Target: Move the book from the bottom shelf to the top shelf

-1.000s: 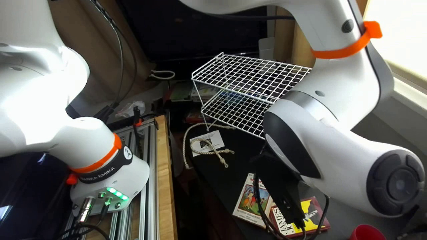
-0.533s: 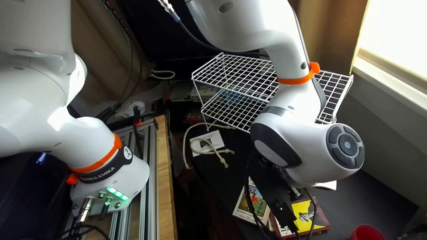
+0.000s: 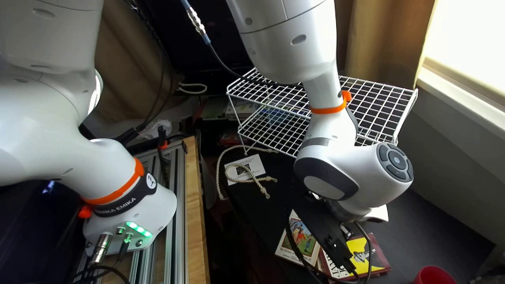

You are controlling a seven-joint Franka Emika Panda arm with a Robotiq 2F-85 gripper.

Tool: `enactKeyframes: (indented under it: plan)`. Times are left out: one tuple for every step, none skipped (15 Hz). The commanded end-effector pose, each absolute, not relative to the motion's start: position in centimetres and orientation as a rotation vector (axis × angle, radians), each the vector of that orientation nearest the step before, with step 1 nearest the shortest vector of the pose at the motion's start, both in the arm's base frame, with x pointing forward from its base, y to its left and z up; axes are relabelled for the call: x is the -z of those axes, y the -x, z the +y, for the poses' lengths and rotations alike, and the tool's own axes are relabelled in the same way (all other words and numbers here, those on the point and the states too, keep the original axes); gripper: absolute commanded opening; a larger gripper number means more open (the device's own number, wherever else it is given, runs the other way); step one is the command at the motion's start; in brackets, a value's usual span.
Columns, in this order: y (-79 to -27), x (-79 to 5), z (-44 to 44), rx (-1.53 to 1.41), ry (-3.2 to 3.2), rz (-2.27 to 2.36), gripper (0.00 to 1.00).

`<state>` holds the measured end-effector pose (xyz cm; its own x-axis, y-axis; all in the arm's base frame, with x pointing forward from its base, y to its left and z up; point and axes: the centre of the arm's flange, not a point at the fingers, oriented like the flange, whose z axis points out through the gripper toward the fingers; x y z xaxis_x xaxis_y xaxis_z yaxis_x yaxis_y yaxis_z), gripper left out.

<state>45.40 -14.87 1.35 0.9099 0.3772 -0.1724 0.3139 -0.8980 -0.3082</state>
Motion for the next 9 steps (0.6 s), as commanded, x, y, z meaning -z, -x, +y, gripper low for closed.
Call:
enactKeyframes:
  plan:
    - [-46.8,3.6,-13.1,-0.459,2.791,-0.728,1.0]
    - [-46.9,4.4,-12.4,-0.471,2.787,-0.777,1.0]
    - [-47.1,5.1,-11.8,-0.488,2.787,-0.829,1.0]
    - [-47.2,6.0,-11.2,-0.493,2.792,-0.875,1.0]
    - [-47.2,7.1,-10.8,-0.486,2.793,-0.898,1.0]
    - [-47.3,7.8,-10.5,-0.481,2.802,-0.914,1.0]
    - [-47.1,8.4,-10.1,-0.45,2.806,-0.929,1.0]
    - [-47.0,8.9,-9.9,-0.42,2.809,-0.943,1.0]
    - [-46.9,9.5,-9.8,-0.392,2.81,-0.956,0.99]
